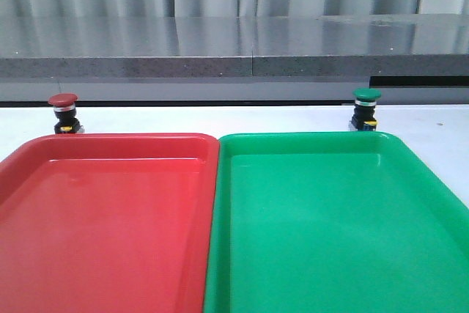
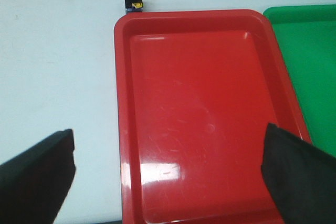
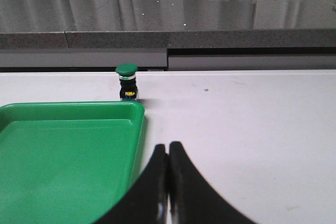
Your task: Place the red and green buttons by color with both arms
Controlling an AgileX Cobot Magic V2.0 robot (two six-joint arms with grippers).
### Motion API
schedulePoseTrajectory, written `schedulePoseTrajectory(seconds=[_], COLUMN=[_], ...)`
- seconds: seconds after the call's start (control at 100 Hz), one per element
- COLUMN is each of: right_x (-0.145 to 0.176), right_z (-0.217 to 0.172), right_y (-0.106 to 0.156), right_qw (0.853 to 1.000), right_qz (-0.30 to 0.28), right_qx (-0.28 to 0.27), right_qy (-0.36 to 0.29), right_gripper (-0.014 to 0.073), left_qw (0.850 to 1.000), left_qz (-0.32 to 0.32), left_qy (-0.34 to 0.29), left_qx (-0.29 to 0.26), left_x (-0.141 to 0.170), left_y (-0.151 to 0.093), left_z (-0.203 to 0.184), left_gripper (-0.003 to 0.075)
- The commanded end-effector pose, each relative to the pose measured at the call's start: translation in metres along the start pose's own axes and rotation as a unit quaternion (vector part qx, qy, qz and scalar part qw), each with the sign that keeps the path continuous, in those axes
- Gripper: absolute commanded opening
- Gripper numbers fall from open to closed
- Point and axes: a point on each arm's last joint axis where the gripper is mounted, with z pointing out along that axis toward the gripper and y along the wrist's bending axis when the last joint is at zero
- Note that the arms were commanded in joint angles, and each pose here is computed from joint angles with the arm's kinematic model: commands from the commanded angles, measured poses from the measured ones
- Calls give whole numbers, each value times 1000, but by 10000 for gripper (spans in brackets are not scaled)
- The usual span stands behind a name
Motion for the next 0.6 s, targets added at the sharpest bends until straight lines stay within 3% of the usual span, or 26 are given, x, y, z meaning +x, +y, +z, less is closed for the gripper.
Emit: schedulePoseTrajectory(seconds=[0.0, 0.21, 0.59], right_x=[-14, -14, -14], right_z=[-3, -3, -3], right_y=[1, 1, 1], right_qw=[998, 998, 998], right_qz=[-6, -6, -6], right_qx=[-3, -3, -3], right_qy=[-58, -58, -58], right_gripper=[-60, -60, -60], left_qw=[998, 997, 999], left_qz=[-6, -8, 7], left_qy=[-65, -76, -39], left_qx=[11, 0, -33], left_x=[-18, -40, -113], left_y=[-3, 0, 9], left_z=[-7, 20, 122], left_gripper=[672, 629, 629])
